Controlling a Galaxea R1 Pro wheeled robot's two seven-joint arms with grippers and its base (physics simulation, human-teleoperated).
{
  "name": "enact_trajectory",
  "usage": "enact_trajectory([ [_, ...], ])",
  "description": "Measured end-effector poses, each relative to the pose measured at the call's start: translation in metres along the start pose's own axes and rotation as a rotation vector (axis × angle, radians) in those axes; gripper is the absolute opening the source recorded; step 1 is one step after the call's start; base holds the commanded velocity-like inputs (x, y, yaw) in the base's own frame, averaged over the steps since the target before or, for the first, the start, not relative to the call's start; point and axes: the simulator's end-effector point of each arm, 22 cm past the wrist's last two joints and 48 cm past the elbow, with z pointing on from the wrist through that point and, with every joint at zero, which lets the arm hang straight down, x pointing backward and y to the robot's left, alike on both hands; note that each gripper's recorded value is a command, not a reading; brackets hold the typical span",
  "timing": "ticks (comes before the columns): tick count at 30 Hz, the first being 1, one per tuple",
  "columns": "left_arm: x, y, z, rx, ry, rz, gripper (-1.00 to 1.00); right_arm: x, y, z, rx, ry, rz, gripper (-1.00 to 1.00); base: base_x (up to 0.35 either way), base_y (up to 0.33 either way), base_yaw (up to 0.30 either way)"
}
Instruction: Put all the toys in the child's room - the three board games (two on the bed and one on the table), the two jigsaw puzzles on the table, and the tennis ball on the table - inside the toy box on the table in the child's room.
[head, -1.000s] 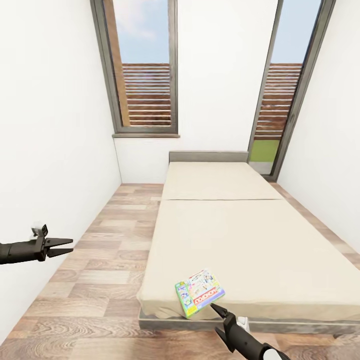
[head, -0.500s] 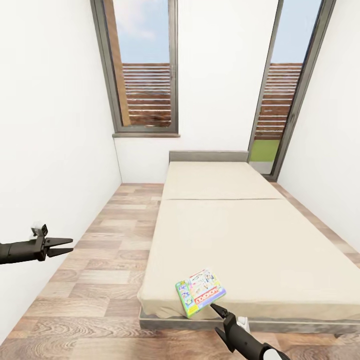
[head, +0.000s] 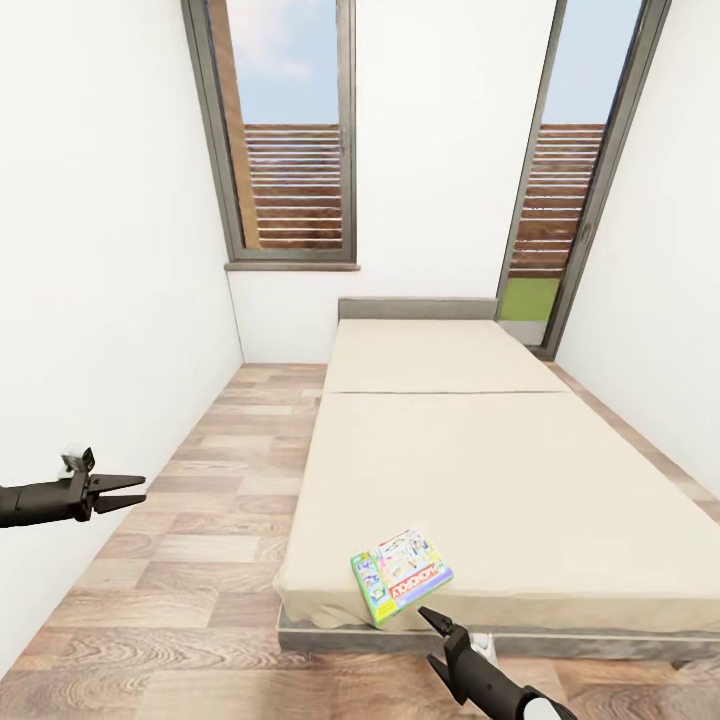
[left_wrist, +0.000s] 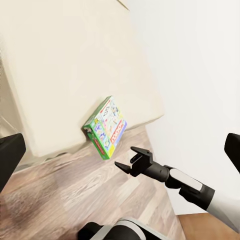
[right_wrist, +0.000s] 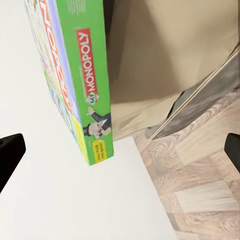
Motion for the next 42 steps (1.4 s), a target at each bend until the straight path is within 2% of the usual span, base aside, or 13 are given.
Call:
enact_trajectory([
  [16, 0.0017, 0.0027, 0.0005, 0.001, -0.003, 0.003, 1.00, 0.0019, -0.0039, 0.0027, 0.002, 0.000, -0.001, 1.00, 0.003, 0.003, 0.000],
  [42, 0.0013, 0.0021, 0.0007, 0.003, -0.005, 0.006, 1.00, 0.0028, -0.0040, 0.0031, 0.003, 0.001, 0.000, 1.00, 0.093, 0.077, 0.000],
])
